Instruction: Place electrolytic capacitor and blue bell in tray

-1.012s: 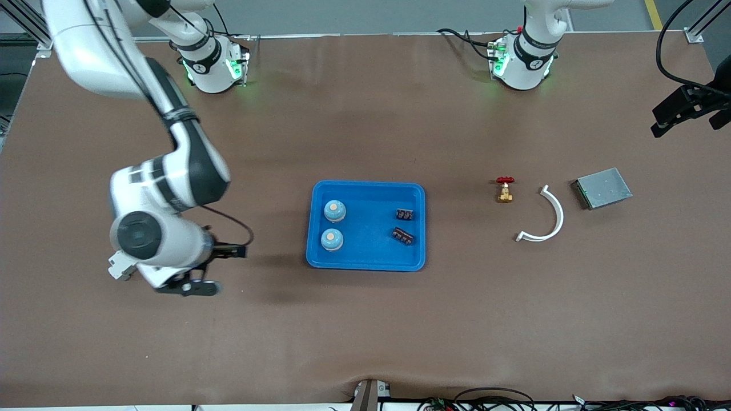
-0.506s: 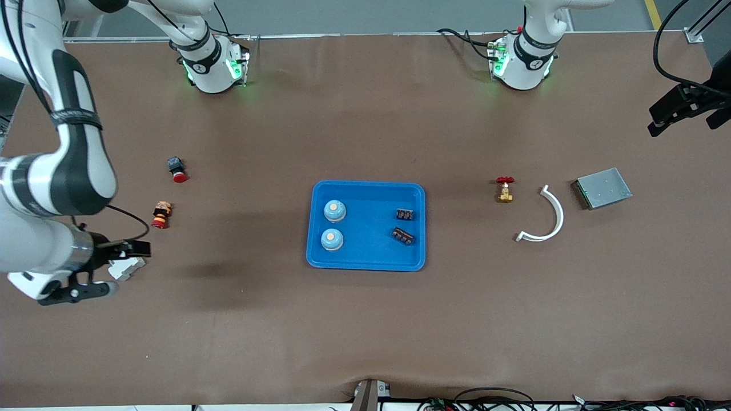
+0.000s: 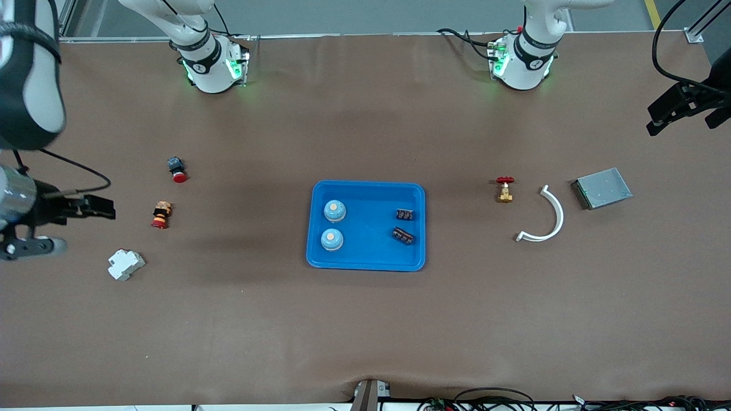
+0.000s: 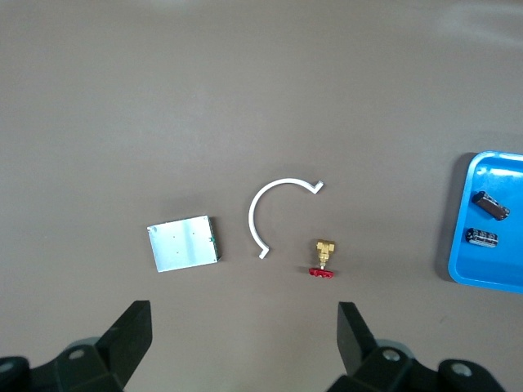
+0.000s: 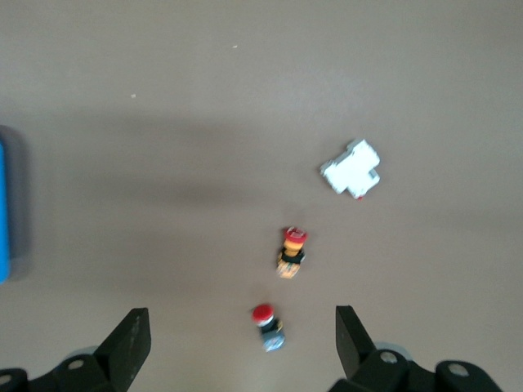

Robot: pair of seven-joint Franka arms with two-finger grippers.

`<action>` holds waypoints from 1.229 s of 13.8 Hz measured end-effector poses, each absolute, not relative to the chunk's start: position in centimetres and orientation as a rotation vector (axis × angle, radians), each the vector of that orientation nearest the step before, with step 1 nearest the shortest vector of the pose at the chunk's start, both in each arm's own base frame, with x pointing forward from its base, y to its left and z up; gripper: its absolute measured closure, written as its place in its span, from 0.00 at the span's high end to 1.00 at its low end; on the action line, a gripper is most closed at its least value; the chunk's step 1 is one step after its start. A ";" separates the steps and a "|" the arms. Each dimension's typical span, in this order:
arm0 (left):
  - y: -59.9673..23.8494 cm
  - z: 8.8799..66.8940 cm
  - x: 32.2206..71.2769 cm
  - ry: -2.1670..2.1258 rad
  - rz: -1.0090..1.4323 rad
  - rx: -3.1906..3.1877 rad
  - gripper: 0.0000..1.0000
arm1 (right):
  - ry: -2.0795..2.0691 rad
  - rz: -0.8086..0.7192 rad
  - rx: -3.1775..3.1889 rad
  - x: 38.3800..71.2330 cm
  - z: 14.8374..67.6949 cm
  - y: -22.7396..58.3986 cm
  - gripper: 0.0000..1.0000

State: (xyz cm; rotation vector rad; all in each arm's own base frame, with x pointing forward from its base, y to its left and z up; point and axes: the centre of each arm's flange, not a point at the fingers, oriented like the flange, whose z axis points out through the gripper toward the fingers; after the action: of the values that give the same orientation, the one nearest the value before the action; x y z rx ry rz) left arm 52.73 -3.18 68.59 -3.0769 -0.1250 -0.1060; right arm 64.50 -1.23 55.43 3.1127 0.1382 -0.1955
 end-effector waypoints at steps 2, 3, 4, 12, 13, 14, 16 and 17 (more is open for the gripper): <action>-3.3 68.6 52.7 -0.120 -0.107 -3.077 1.00 | 0.086 -0.150 3.119 63.2 58.0 -2.2 1.00; -3.4 68.6 52.7 -0.118 -0.108 -3.077 1.00 | 0.055 -0.133 3.119 62.8 58.9 -2.4 1.00; -3.4 68.8 52.7 -0.118 -0.113 -3.077 1.00 | 0.023 -0.132 3.119 62.3 59.5 -2.3 1.00; -5.0 68.9 52.0 -0.036 -0.049 -3.129 1.00 | -0.042 -0.149 3.107 58.4 62.2 -1.3 1.00; -5.0 68.8 52.0 -0.032 -0.038 -3.129 1.00 | -0.049 -0.149 3.106 57.8 62.4 -1.5 1.00; -5.0 68.8 51.9 -0.032 -0.031 -3.128 1.00 | -0.058 -0.145 3.105 57.4 62.7 -1.8 1.00; -5.0 68.7 51.9 -0.024 -0.025 -3.128 1.00 | -0.073 -0.145 3.104 56.9 62.9 -2.3 1.00; -5.0 68.7 51.9 -0.010 -0.024 -3.128 1.00 | -0.078 -0.151 3.104 56.8 62.8 -2.4 1.00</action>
State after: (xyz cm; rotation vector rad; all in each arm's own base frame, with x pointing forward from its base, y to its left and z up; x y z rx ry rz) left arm 51.86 -4.95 68.71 -3.1281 -0.0101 -0.0236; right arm 56.83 -2.43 62.76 3.1045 -0.0775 -0.1511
